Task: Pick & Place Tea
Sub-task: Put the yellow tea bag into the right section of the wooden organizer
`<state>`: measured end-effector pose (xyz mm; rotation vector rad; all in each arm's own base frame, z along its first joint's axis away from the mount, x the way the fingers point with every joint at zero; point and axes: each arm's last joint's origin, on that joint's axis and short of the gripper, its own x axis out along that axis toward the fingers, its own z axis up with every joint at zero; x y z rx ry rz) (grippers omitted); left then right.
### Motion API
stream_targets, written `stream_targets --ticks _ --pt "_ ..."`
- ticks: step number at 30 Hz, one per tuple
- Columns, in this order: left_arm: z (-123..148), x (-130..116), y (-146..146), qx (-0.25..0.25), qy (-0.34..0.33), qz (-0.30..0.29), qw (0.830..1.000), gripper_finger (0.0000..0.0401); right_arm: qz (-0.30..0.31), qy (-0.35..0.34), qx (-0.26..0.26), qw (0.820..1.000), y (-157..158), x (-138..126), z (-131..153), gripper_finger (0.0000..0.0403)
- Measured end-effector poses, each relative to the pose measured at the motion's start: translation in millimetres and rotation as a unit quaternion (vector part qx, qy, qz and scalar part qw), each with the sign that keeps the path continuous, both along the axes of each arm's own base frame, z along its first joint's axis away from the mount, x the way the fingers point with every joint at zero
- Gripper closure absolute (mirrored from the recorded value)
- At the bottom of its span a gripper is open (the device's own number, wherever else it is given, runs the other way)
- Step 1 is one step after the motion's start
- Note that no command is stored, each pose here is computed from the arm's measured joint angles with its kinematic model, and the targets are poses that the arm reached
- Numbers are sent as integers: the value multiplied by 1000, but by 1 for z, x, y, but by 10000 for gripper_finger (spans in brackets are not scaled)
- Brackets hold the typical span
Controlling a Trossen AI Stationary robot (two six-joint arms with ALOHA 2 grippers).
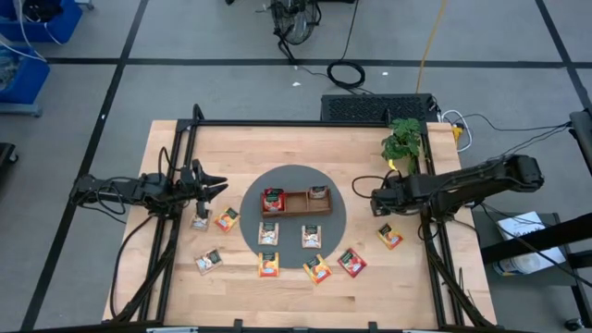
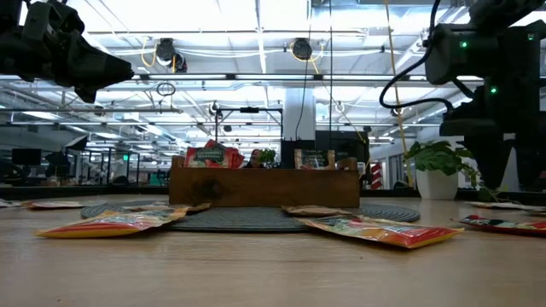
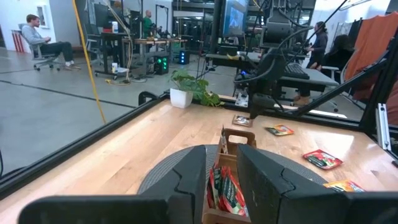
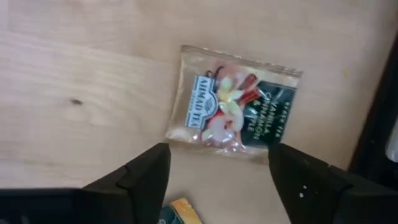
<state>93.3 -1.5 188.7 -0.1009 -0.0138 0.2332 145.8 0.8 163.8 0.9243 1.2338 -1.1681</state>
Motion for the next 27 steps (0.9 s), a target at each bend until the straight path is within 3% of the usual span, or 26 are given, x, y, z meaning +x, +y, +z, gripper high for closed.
stream_targets --ticks 6,14,23,27 --pt "0 0 0 0 0 0 1000 308 -27 10 -5 1000 0 -9 -16 186" --pt "0 0 0 0 0 0 1000 308 -31 -31 -5 999 -4 -11 -35 189" --pt "0 0 0 0 0 0 1000 308 34 -101 -40 994 -10 5 -34 204" --pt "0 0 0 0 0 0 1000 308 94 -151 -34 983 -10 17 -32 209"
